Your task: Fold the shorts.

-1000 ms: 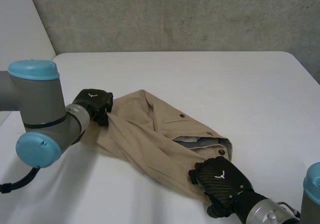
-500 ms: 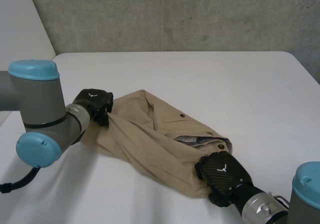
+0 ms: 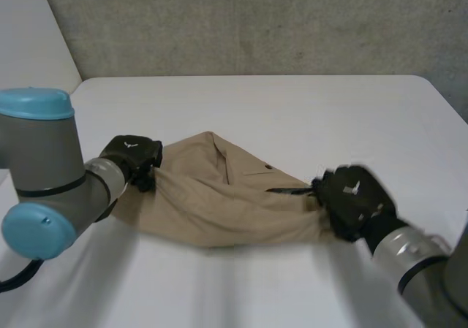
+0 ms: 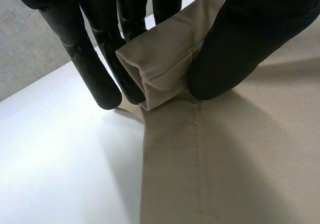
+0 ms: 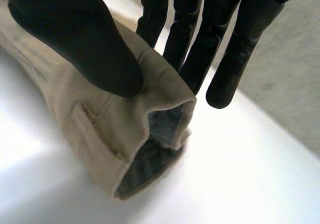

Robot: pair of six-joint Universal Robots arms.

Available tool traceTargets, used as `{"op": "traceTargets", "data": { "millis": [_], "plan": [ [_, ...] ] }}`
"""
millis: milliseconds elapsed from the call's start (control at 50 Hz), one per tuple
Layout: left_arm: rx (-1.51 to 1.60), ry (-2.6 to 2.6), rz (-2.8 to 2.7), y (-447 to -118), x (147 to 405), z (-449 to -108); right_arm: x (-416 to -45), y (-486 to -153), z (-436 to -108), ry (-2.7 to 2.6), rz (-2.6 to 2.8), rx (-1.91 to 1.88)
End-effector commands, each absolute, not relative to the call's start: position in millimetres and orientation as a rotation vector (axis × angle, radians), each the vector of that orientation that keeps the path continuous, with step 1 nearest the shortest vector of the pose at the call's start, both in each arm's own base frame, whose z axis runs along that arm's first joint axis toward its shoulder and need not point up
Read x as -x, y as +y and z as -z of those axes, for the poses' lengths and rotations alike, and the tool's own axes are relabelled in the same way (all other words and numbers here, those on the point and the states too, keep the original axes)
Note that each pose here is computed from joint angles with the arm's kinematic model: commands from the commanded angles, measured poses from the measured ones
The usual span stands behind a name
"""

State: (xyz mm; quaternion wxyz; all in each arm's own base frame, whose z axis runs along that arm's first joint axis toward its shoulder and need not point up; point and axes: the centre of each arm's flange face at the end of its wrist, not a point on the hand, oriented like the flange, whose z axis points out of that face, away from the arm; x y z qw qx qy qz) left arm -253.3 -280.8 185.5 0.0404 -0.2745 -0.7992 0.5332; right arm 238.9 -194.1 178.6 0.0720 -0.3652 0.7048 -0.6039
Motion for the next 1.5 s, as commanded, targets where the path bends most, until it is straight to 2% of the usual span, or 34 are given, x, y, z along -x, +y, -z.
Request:
{"op": "traceTargets", "data": {
  "millis": [20,140,160,200,240,260,300,320,420,500,580,620,660,680,760,820,840,880,920,1000,1080,1120,1220,1300,1320,1380,1420,1440,1480,1500],
  "plan": [
    [0.873,-2.462,-1.58,-234.0,238.0,-213.7,-227.2,-200.1,-238.0,2.135,1.865,1.061],
    [0.884,-2.436,-1.594,-205.7,228.6,-236.2,-210.1,-197.5,-289.5,2.172,1.928,1.056],
    [0.888,-2.386,-1.629,-193.5,226.0,-254.6,-208.4,-198.1,-294.9,2.172,1.941,1.059],
    [0.885,-2.36,-1.651,-189.7,225.1,-263.3,-207.2,-198.1,-309.8,2.143,1.993,1.067],
    [0.883,-2.24,-1.756,-177.8,223.1,-295.7,-206.1,-195.8,-335.6,2.079,2.086,1.062],
    [0.882,-2.198,-1.791,-175.1,223.5,-305.8,-206.1,-195.8,-335.7,2.079,2.087,1.062],
    [0.877,-2.163,-1.821,-173.2,223.7,-314.2,-206.1,-193.5,-359.9,2.014,2.163,1.053],
    [0.87,-2.074,-1.894,-169.3,224.6,-335.4,-205.8,-193.2,-368.8,1.995,2.186,1.047],
    [0.857,-1.975,-1.984,-168.0,226.2,-359.8,-205.0,-195.5,-385.0,1.957,2.233,1.028],
    [0.841,-1.977,-1.971,-176.5,229.9,-360.4,-206.8,-206.3,-379.0,1.986,2.202,1.031],
    [0.848,-2.055,-1.874,-195.3,237.6,-338.7,-215.5,-239.0,-346.8,2.104,2.046,1.057],
    [0.861,-2.142,-1.77,-218.7,245.9,-312.6,-220.5,-252.4,-329.8,2.148,1.975,1.078],
    [0.866,-2.163,-1.743,-224.3,248.5,-305.3,-222.5,-261.6,-319.6,2.178,1.935,1.081],
    [0.872,-2.204,-1.688,-242.0,255.3,-288.6,-223.6,-265.9,-315.1,2.19,1.918,1.085],
    [0.866,-2.209,-1.71,-272.1,267.5,-279.5,-230.9,-296.3,-296.9,2.209,1.89,1.07],
    [0.831,-2.151,-1.828,-296.6,274.9,-288.6,-233.0,-311.0,-303.9,2.165,1.988,1.037],
    [0.811,-2.088,-1.915,-307.9,278.9,-298.3,-235.3,-323.2,-317.4,2.09,2.122,0.97],
    [0.782,-1.996,-2.027,-318.2,282.5,-313.6,-235.4,-327.6,-324.0,2.058,2.177,0.938],
    [0.737,-1.831,-2.192,-328.7,287.1,-339.1,-237.0,-340.4,-354.3,1.889,2.384,0.82],
    [0.635,-1.55,-2.438,-336.5,290.6,-382.4,-236.6,-349.7,-392.3,1.66,2.599,0.669],
    [0.538,-1.365,-2.586,-330.8,285.6,-417.2,-235.5,-347.9,-418.3,1.518,2.703,0.589],
    [0.525,-1.336,-2.6,-328.2,285.0,-422.7,-235.3,-344.2,-425.9,1.49,2.718,0.584],
    [0.549,-1.381,-2.549,-320.2,288.8,-411.0,-234.7,-338.8,-423.4,1.522,2.688,0.606],
    [0.597,-1.513,-2.456,-318.0,289.7,-375.0,-237.8,-336.2,-399.8,1.641,2.581,0.661],
    [0.616,-1.579,-2.413,-317.3,288.7,-357.1,-242.5,-333.1,-385.0,1.693,2.514,0.704],
    [0.646,-1.684,-2.334,-314.3,287.4,-327.4,-244.8,-331.4,-376.8,1.719,2.478,0.731],
    [0.677,-1.792,-2.248,-309.2,284.5,-296.9,-251.1,-323.2,-338.9,1.839,2.314,0.807],
    [0.687,-1.832,-2.216,-307.7,283.2,-285.4,-251.1,-323.1,-338.7,1.839,2.313,0.807],
    [0.721,-1.932,-2.124,-301.1,280.5,-254.5,-250.0,-310.8,-284.6,2.001,2.112,0.874],
    [0.732,-1.963,-2.092,-298.5,280.0,-244.2,-250.0,-310.7,-284.3,2.002,2.111,0.875]
  ]
}}
